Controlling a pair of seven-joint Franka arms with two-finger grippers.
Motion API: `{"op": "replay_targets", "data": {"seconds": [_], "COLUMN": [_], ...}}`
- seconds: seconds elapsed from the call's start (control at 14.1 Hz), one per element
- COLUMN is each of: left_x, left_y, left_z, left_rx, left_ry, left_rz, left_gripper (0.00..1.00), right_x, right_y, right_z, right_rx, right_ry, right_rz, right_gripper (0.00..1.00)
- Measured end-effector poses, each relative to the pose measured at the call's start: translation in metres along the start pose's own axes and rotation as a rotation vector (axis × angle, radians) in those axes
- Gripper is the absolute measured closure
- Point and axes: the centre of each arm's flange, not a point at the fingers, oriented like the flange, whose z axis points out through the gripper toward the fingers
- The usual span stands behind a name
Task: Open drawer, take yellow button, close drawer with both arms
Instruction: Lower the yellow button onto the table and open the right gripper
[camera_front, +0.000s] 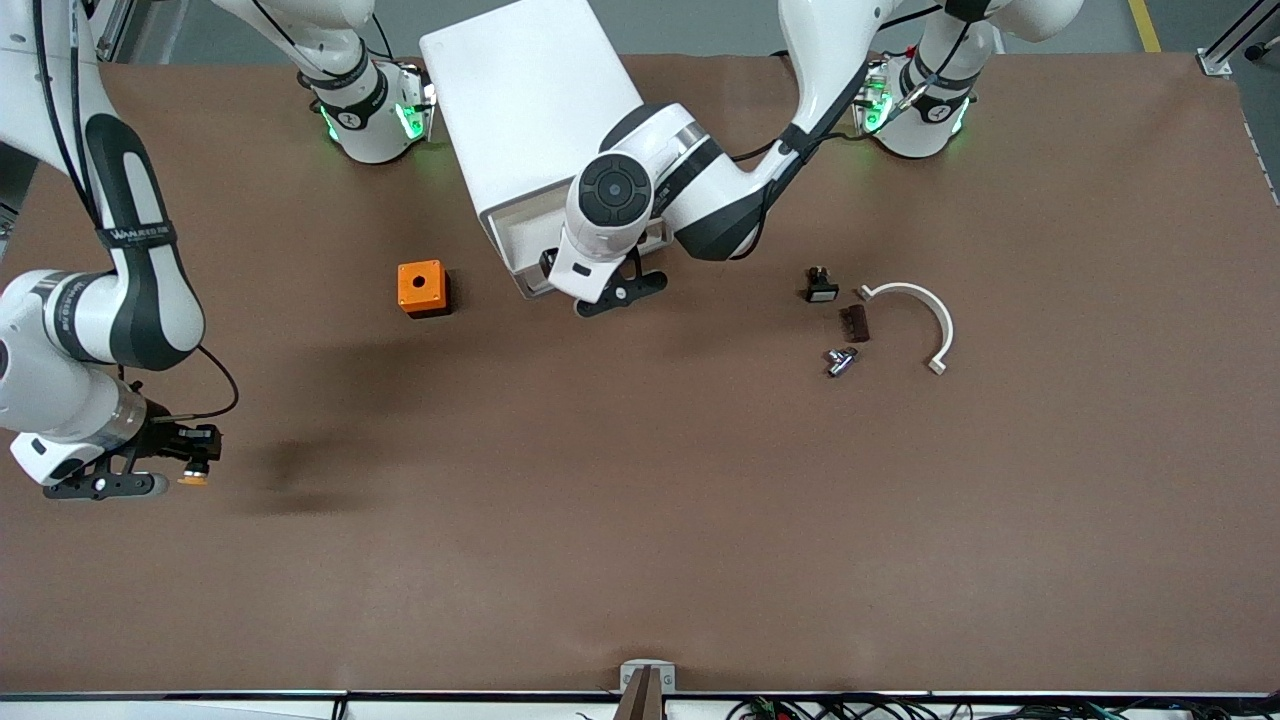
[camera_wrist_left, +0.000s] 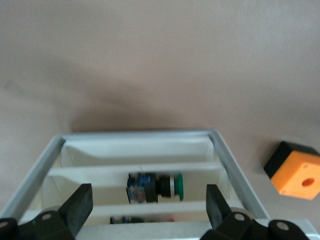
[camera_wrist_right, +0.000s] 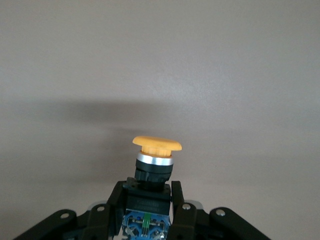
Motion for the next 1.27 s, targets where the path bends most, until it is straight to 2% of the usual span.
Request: {"op": "replay_targets", "data": {"seconds": [0.21, 0.42, 0.85, 0.99, 1.27], "left_x": [-0.012, -0.019, -0.023, -0.022, -0.02], "left_y": [0.001, 0.001, -0.002, -0.002, -0.002], "left_z": [0.011, 0.019, 0.032, 0.032, 0.03], "left_rx": [0.003, 0.004, 0.016, 0.014, 0.01], "left_ry": [-0.061, -0.122, -0.215, -0.221, -0.221], "left_rz": [-0.029, -0.056, -0.092, -0.095, -0.099], "left_gripper": [0.0, 0.0, 0.0, 0.0, 0.0], "right_x": [-0.007, -0.02, -0.025, -0.025, -0.023], "right_y": [-0.001, -0.005, -0.005, -0.005, -0.008], "right_z": [0.039, 0.063, 0.072, 0.073, 0.072], "right_rx": [0.002, 0.01, 0.015, 0.015, 0.018], "right_ry": [0.031, 0.015, -0.002, -0.003, 0.001], "right_rz": [-0.006, -0.008, -0.005, -0.005, -0.009], "right_gripper": [0.59, 0.59, 0.59, 0.44, 0.04]}}
